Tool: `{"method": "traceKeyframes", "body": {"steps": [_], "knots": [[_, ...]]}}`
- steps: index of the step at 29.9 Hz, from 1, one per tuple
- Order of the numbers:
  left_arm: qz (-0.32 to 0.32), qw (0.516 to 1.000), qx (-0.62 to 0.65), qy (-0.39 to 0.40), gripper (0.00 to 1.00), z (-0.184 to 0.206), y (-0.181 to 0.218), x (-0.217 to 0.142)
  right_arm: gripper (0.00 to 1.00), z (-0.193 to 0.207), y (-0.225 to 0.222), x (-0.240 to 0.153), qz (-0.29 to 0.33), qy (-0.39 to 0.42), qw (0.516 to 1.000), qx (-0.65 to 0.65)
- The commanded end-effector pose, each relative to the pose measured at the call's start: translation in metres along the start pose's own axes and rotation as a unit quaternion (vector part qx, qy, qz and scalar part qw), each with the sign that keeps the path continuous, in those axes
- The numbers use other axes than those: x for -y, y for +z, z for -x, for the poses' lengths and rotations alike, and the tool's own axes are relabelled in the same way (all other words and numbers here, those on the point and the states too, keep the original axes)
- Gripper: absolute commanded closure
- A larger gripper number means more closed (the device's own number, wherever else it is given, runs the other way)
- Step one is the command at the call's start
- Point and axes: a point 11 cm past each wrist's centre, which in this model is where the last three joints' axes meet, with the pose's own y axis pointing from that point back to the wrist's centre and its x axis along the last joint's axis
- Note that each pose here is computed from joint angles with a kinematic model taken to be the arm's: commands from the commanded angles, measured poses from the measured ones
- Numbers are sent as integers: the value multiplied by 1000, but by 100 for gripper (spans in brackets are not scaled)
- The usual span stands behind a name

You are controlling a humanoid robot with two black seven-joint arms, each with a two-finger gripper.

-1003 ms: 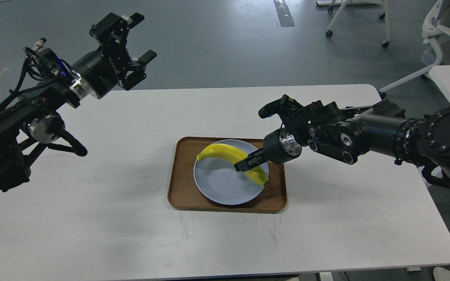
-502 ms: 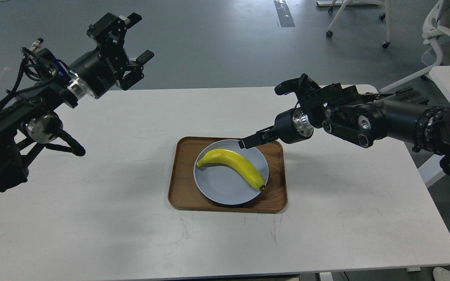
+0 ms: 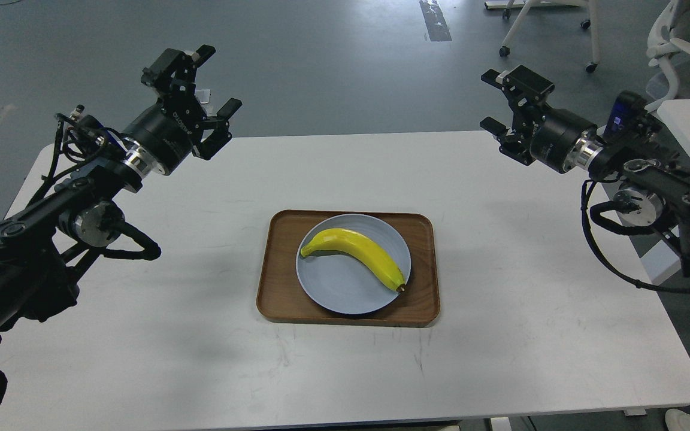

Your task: Place banana on plate with both arms

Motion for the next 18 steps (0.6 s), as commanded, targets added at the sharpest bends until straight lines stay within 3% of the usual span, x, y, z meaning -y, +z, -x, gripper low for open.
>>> {"method": "traceKeyframes", "body": {"steps": [1, 7, 18], "knots": [[-13, 999, -28, 9, 2, 9, -29, -3, 0, 2, 18, -6, -31, 40, 995, 84], [-32, 996, -73, 37, 2, 13, -68, -12, 0, 4, 42, -17, -26, 64, 990, 126], [-47, 994, -89, 36, 2, 24, -86, -11, 0, 9, 59, -26, -11, 64, 989, 136]]}}
